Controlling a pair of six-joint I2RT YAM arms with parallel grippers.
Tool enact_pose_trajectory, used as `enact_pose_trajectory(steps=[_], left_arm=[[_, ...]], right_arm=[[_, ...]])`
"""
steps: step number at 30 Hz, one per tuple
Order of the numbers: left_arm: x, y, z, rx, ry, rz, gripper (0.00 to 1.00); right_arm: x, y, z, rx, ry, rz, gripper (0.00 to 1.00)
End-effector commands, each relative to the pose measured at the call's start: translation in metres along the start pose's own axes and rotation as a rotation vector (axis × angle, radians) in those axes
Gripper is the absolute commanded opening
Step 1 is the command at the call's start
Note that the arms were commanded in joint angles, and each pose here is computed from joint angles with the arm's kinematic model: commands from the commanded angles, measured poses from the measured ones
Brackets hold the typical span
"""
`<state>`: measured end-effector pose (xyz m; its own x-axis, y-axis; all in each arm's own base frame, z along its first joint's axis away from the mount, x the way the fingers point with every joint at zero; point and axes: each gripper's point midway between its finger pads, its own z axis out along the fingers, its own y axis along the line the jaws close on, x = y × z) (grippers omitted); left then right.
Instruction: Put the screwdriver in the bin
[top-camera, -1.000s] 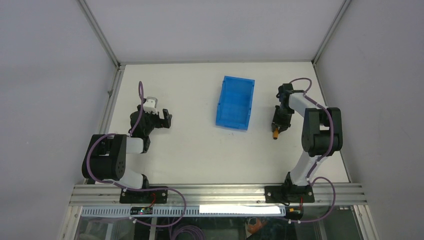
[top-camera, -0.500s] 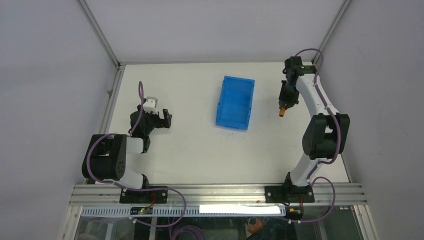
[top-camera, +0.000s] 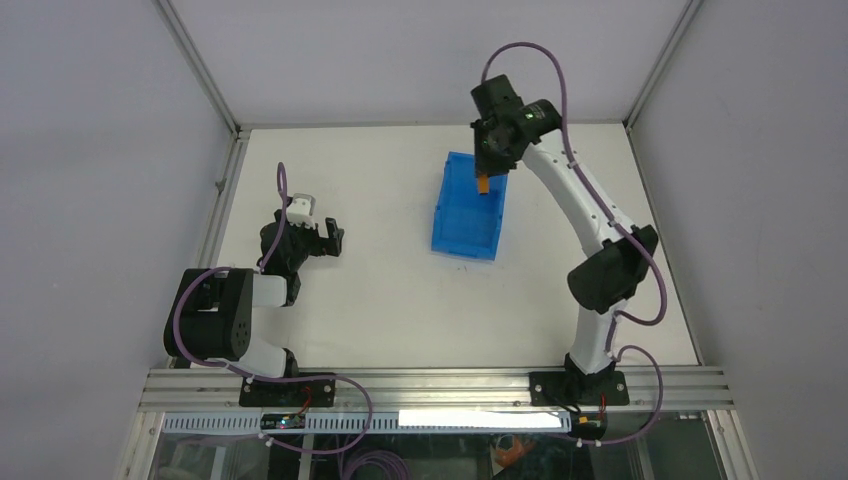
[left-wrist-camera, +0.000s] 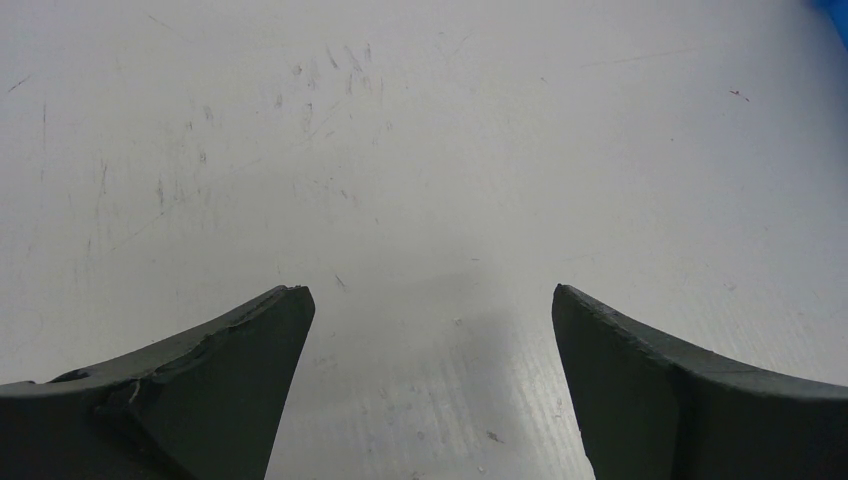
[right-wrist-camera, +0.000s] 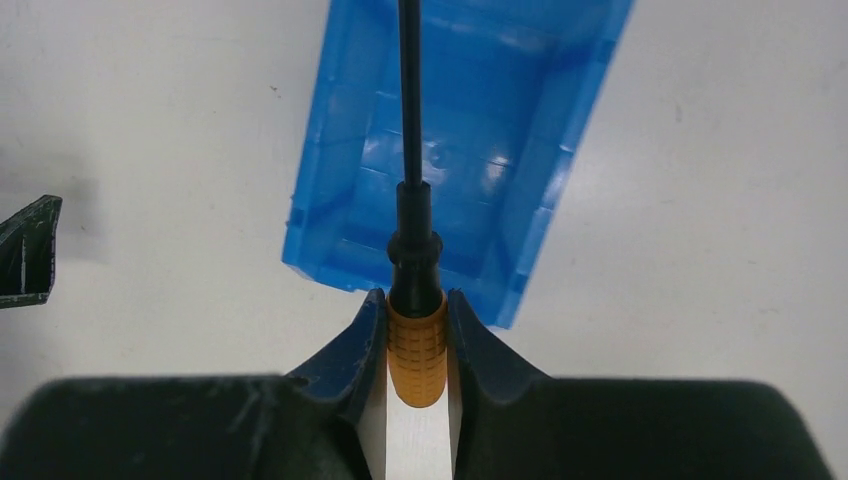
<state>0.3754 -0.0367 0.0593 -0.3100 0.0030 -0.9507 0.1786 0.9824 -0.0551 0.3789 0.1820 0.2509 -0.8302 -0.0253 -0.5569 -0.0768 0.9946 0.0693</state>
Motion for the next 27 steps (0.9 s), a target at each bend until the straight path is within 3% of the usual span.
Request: enact_pose_trajectory(steps=[1, 8, 15, 21, 27], left_arm=[[-0.026, 0.001, 0.005, 0.008, -0.085, 0.007, 0.99], [-0.025, 0.001, 0.005, 0.008, -0.085, 0.008, 0.99], [-0.025, 0.001, 0.005, 0.01, -0.083, 0.007, 0.99], [-0.026, 0.001, 0.005, 0.009, -0.085, 0.007, 0.99], [-0.025, 0.001, 0.005, 0.009, -0.084, 0.008, 0.99]], right_arm=[[0.0, 0.033, 0.035, -0.016, 0.021, -0.007, 0.0], [0.051, 0.037, 0.121, 0.044, 0.16, 0.009, 0.0], [0.096, 0.038, 0.175, 0.058, 0.252, 0.046, 0.01], [0.106, 0.032, 0.188, 0.092, 0.262, 0.054, 0.29], [0.095, 0.03, 0.176, 0.097, 0.219, 0.064, 0.42]])
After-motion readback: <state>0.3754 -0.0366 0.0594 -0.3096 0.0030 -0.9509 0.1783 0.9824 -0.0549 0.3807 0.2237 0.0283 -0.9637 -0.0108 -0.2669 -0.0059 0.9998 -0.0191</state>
